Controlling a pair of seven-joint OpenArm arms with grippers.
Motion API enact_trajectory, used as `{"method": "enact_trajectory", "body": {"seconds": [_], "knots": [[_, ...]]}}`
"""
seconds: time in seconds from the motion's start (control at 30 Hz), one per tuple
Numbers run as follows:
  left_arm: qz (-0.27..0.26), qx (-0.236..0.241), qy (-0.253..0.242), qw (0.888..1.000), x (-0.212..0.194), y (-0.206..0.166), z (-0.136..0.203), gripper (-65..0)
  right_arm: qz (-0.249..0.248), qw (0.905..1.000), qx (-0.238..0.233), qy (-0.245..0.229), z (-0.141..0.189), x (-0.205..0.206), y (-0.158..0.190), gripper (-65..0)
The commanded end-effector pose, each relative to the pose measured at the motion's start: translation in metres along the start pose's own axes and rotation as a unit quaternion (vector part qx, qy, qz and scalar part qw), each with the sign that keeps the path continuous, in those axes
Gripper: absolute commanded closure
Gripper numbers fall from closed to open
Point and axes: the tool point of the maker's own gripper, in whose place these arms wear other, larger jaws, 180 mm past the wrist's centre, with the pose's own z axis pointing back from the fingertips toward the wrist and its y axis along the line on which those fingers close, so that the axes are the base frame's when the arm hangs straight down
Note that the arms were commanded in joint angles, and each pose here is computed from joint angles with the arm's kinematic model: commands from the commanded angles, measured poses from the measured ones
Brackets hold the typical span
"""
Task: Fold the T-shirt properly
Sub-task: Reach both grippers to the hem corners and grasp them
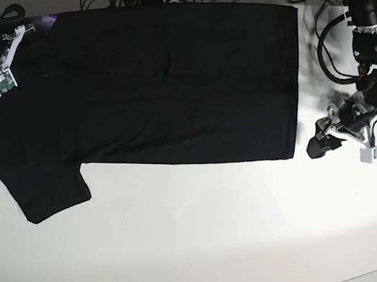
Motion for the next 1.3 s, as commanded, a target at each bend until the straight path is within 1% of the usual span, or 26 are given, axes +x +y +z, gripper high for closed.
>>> {"method": "enact_trajectory", "body": {"seconds": [0.0,0.23,0.33,0.43,0.47,0.5,0.53,0.57,0.67,0.77,0.87,0.93,1.0,1.03,1.1,1.17,1.2,1.27], "knots": [[-0.008,-0.008,0.027,1.000,-0.007,-0.006,-0.003,-34.5,0.006,0.9998,-0.010,-0.016,0.003,0.008,-0.006,0.0],[-0.013,-0.052,0.073,0.996,-0.039,-0.042,-0.029,-34.5,0.003,0.9998,-0.012,-0.018,0.003,0.009,-0.007,0.0],[-0.012,-0.061,0.078,0.995,-0.046,-0.051,-0.036,-33.5,0.003,0.9997,-0.012,-0.019,0.003,0.009,-0.007,0.0],[-0.014,-0.061,0.075,0.995,-0.042,-0.052,-0.036,-27.2,0.004,0.9997,-0.012,-0.019,0.003,0.009,-0.007,0.0],[-0.016,-0.060,0.074,0.995,-0.040,-0.052,-0.036,-23.5,0.004,0.9997,-0.012,-0.019,0.003,0.009,-0.007,0.0],[-0.019,-0.059,0.073,0.995,-0.038,-0.052,-0.036,-16.5,0.004,0.9997,-0.012,-0.019,0.003,0.009,-0.007,0.0],[-0.025,-0.055,0.073,0.995,-0.035,-0.051,-0.036,-7.0,0.003,0.9997,-0.012,-0.020,0.003,0.009,-0.007,0.0],[-0.032,-0.050,0.073,0.996,-0.033,-0.049,-0.037,0.0,0.004,0.9996,-0.012,-0.025,0.003,0.011,-0.007,0.0],[-0.033,-0.023,0.070,0.997,-0.023,-0.041,-0.037,0.0,-0.002,0.9988,-0.019,-0.045,0.003,0.020,-0.010,0.0],[-0.043,-0.015,0.066,0.997,-0.014,-0.040,-0.037,0.0,-0.012,0.9961,-0.041,-0.078,0.000,0.041,-0.022,-0.6],[-0.047,-0.012,0.066,0.997,-0.013,-0.039,-0.037,0.0,-0.026,0.9888,-0.069,-0.130,-0.004,0.078,-0.041,-11.1],[-0.047,-0.011,0.074,0.996,-0.017,-0.038,-0.037,0.0,-0.040,0.9821,-0.087,-0.162,-0.006,0.102,-0.055,-16.2],[-0.049,-0.010,0.084,0.995,-0.022,-0.037,-0.036,0.0,-0.058,0.9761,-0.087,-0.191,-0.014,0.124,-0.065,-20.3],[-0.049,-0.010,0.090,0.995,-0.024,-0.037,-0.036,0.0,-0.066,0.9746,-0.081,-0.198,-0.022,0.132,-0.069,-22.7],[-0.056,-0.013,0.099,0.993,-0.027,-0.038,-0.035,0.0,-0.085,0.9747,-0.065,-0.196,-0.046,0.142,-0.078,-27.6],[-0.071,-0.004,0.105,0.992,-0.029,-0.034,-0.035,0.0,-0.105,0.9770,-0.040,-0.182,-0.075,0.147,-0.086,-32.2],[-0.075,0.000,0.107,0.992,-0.029,-0.032,-0.035,0.0,-0.119,0.9779,-0.024,-0.170,-0.090,0.148,-0.090,-33.4],[-0.077,0.003,0.108,0.991,-0.030,-0.031,-0.034,0.0,-0.150,0.9777,0.004,-0.147,-0.118,0.147,-0.100,-33.5]]}}
